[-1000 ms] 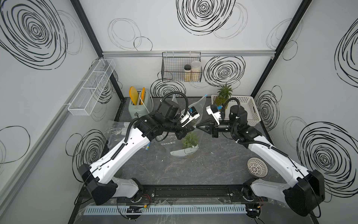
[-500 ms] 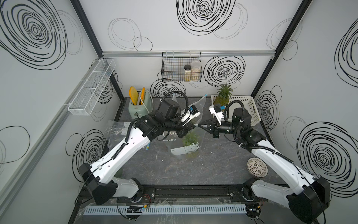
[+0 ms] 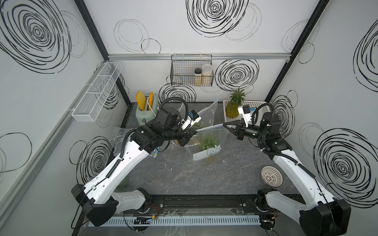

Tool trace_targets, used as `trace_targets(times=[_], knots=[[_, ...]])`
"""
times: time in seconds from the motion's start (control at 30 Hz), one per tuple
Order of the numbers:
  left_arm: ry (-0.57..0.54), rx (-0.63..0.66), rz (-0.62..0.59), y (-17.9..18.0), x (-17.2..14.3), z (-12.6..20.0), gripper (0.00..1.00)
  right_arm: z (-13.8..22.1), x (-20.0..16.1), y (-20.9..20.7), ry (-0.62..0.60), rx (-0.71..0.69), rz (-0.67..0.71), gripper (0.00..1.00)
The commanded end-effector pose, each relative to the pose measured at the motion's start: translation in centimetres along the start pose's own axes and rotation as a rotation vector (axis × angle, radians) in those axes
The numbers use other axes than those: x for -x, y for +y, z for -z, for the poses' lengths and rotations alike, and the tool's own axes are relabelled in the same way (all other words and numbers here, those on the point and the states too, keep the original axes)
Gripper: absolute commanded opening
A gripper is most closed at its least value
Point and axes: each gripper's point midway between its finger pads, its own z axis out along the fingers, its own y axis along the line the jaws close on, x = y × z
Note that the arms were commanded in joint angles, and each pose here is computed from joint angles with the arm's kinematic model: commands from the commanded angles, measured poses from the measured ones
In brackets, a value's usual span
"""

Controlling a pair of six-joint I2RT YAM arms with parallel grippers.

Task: Open the zip-top bag and take out the pineapple
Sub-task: Unzip the zipper on the zipper food storage bag, then adjust the zipper food storage bag at the center of the board.

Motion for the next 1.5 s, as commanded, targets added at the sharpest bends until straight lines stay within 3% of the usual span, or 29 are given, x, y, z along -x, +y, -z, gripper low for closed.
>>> trace_targets(times=[0.0,0.23,0.57,0.73,0.77,0.83,0.9,0.97,1.13,1.27,1.37,1.4,1.47], knots=[[0.151,0.146,0.101,1.8,-5.1,3.5,0.02,2.0,2.1,-3.3,-0.086,-0.168,0.025,0.00],[0.137,0.174,0.179,1.0,-6.8,5.7,0.02,1.8,2.5,-3.4,-0.088,-0.152,0.027,0.00],[0.139,0.170,0.262,0.3,-9.4,5.5,0.02,1.3,2.2,-2.9,-0.070,-0.107,0.040,0.00],[0.065,0.109,0.268,-0.5,-7.8,5.1,0.14,0.5,1.7,-1.9,-0.034,-0.068,0.048,0.01],[0.046,0.098,0.265,-0.6,-7.3,5.1,0.18,0.4,1.6,-1.8,-0.028,-0.066,0.049,0.06],[0.007,0.074,0.257,-0.8,-6.3,5.1,0.24,0.3,1.5,-1.4,-0.015,-0.068,0.050,0.25],[-0.028,0.055,0.243,-1.0,-5.3,5.0,0.40,0.6,1.7,-1.1,-0.017,-0.079,0.056,0.42],[-0.054,0.042,0.215,-1.0,-4.2,4.9,0.47,1.1,2.3,-0.5,-0.034,-0.090,0.069,0.55],[-0.127,0.065,0.139,0.3,0.2,5.4,0.45,2.7,4.0,1.0,-0.062,-0.157,0.039,0.61],[-0.202,0.005,0.106,1.4,3.5,4.6,0.15,3.9,4.2,1.5,-0.041,-0.245,-0.049,0.56],[-0.209,-0.091,0.116,1.8,4.5,2.5,0.02,4.3,2.6,1.7,0.029,-0.306,-0.142,0.29],[-0.199,-0.128,0.119,1.6,4.5,1.6,0.00,4.3,1.7,1.9,0.061,-0.330,-0.162,0.18],[-0.170,-0.190,0.125,0.8,4.0,-0.1,0.00,4.5,0.1,2.4,0.110,-0.377,-0.194,0.07]])
